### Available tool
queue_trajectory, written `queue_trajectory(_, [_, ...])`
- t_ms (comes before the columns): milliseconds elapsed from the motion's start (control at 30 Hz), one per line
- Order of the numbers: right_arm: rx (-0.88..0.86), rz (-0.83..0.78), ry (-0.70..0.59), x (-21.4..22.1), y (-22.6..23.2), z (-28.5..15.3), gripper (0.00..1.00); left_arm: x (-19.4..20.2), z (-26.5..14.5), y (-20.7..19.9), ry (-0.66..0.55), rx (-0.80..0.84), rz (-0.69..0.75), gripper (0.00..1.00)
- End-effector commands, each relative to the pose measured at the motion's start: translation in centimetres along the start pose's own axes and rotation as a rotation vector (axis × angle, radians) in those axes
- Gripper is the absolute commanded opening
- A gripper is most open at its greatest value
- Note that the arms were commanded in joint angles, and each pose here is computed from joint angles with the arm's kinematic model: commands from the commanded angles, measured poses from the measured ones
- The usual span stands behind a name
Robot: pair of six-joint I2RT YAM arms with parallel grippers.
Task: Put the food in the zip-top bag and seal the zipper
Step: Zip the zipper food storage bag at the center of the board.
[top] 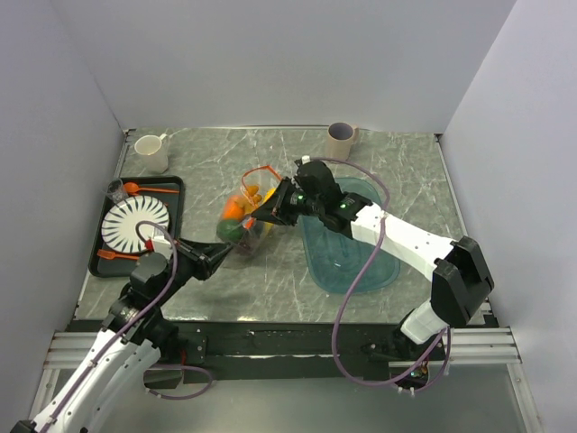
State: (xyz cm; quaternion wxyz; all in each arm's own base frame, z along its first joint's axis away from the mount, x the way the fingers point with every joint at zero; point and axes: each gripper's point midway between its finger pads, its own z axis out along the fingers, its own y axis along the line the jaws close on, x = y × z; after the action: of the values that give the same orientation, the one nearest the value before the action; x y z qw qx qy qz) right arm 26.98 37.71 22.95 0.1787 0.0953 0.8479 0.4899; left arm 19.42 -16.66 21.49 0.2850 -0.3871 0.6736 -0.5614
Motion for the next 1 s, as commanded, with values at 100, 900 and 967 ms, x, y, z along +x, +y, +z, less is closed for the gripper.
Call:
queue_trajectory(100, [-0.098, -0.056, -0.015, 0.4, 3.2, -1.4, 0.0, 0.7, 1.3, -4.1, 0.047, 0.155, 0.021, 0.73])
queue_trajectory(900, [-0.095, -0.074, 0.004, 1.7, 3.4, -1.8, 0.0, 0.8, 4.5, -6.1, 0.073, 0.179, 0.02, 0.4])
queue_trajectory(967, [-0.097, -0.075, 0.006, 1.8, 3.5, -1.8, 0.0, 0.8, 4.6, -5.9, 0.073, 0.169, 0.018, 0.35])
